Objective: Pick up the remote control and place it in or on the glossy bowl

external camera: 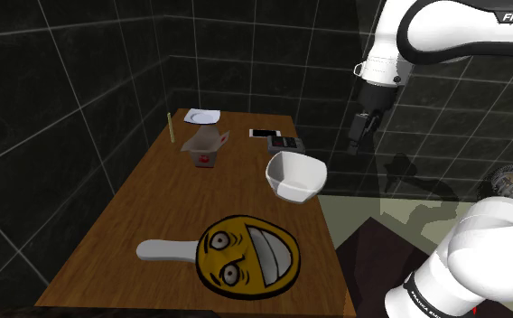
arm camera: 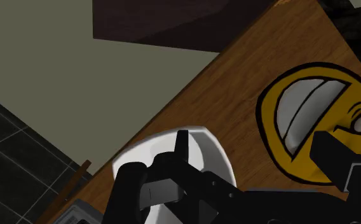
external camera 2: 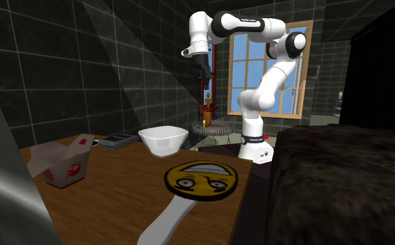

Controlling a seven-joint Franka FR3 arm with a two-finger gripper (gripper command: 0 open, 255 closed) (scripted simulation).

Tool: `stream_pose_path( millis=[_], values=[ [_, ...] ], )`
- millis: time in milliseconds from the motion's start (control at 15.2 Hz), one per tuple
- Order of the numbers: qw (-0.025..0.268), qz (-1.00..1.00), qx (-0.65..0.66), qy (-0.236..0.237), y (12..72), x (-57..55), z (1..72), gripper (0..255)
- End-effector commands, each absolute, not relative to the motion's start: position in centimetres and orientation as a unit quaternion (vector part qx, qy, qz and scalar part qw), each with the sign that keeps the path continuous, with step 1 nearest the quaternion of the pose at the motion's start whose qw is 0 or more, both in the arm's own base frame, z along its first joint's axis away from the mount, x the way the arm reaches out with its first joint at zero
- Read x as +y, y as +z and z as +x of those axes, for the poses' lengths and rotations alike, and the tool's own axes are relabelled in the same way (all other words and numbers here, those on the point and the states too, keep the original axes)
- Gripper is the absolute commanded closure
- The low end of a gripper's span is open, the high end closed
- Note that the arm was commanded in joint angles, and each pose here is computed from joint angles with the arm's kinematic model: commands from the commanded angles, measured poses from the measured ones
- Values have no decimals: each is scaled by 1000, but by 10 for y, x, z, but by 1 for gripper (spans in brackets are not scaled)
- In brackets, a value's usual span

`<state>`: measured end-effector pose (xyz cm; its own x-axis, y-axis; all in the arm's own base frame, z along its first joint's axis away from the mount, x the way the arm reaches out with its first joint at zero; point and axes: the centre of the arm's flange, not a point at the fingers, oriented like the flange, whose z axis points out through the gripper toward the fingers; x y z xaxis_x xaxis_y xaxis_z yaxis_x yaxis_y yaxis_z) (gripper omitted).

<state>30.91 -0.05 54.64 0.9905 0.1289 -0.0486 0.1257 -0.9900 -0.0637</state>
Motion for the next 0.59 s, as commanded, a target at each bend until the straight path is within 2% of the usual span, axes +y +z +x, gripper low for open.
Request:
stream_pose_path(
  millis=[0,528],
  values=[
    [30,-997,-64,26,546,0,309,0],
    [23,-991,-132,22,496,72,370,0]
  ],
)
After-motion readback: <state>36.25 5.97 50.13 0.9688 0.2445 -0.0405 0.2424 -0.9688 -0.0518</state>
